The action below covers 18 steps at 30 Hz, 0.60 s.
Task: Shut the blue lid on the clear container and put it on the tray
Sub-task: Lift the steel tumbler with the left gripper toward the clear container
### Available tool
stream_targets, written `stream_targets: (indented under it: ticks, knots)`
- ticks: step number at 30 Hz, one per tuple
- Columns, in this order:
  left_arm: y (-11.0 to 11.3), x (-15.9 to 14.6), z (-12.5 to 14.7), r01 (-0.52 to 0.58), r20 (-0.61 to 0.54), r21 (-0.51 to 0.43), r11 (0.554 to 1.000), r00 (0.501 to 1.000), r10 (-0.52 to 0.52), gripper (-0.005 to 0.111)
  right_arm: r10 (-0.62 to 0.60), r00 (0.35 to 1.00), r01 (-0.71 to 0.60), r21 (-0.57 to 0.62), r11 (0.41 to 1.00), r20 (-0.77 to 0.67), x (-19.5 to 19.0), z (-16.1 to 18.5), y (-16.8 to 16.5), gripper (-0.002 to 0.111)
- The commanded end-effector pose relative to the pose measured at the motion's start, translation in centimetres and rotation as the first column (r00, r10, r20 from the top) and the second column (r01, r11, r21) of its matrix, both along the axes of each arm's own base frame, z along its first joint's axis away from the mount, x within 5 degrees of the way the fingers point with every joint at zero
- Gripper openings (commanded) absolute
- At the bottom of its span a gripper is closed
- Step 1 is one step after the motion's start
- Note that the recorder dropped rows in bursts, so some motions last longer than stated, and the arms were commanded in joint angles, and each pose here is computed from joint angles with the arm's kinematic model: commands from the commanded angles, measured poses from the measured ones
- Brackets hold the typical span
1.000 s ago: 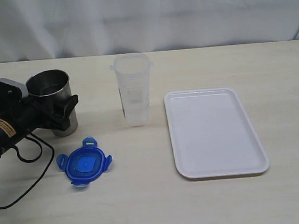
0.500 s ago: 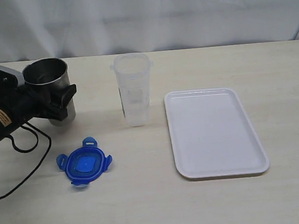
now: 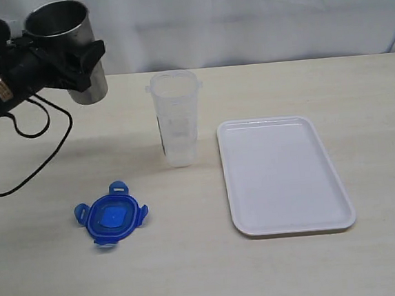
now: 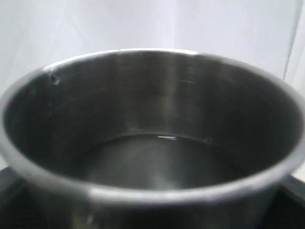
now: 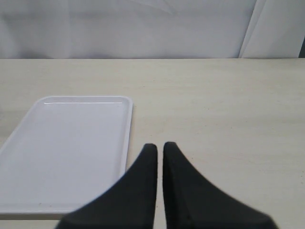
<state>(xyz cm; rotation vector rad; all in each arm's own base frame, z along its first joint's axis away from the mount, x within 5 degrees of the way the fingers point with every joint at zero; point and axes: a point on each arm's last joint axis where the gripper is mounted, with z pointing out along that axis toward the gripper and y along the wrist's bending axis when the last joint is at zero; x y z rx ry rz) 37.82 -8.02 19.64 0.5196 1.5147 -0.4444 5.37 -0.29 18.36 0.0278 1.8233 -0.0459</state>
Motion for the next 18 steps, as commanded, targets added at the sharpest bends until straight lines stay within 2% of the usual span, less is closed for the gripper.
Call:
stream_targets:
  ticks: [1, 5, 10, 15, 18]
  knots:
    - [-3.5, 1.4, 2.7, 0.044, 0.008, 0.111, 0.993, 0.999, -0.045, 0.0, -0.006, 1.0, 0.006, -0.001, 1.0, 0.008, 0.0, 0.0, 0.0, 0.004]
    - [-4.8, 2.2, 4.4, 0.049, 0.05, 0.122, 0.991, 0.997, -0.056, 0.0, -0.006, 1.0, 0.006, -0.001, 1.0, 0.008, 0.0, 0.0, 0.0, 0.004]
    - [-5.1, 2.2, 4.5, 0.057, 0.054, 0.128, 0.99, 0.997, -0.064, 0.0, -0.006, 1.0, 0.006, -0.001, 1.0, 0.008, 0.0, 0.0, 0.0, 0.004]
    - [-5.3, 2.2, 4.2, 0.045, 0.145, 0.28, 0.959, 0.985, -0.089, 0.0, -0.006, 1.0, 0.006, -0.001, 1.0, 0.008, 0.0, 0.0, 0.0, 0.004]
    - [-5.3, 2.2, 4.2, 0.04, 0.158, 0.301, 0.953, 0.983, -0.091, 0.0, -0.006, 1.0, 0.006, -0.001, 1.0, 0.008, 0.0, 0.0, 0.0, 0.004]
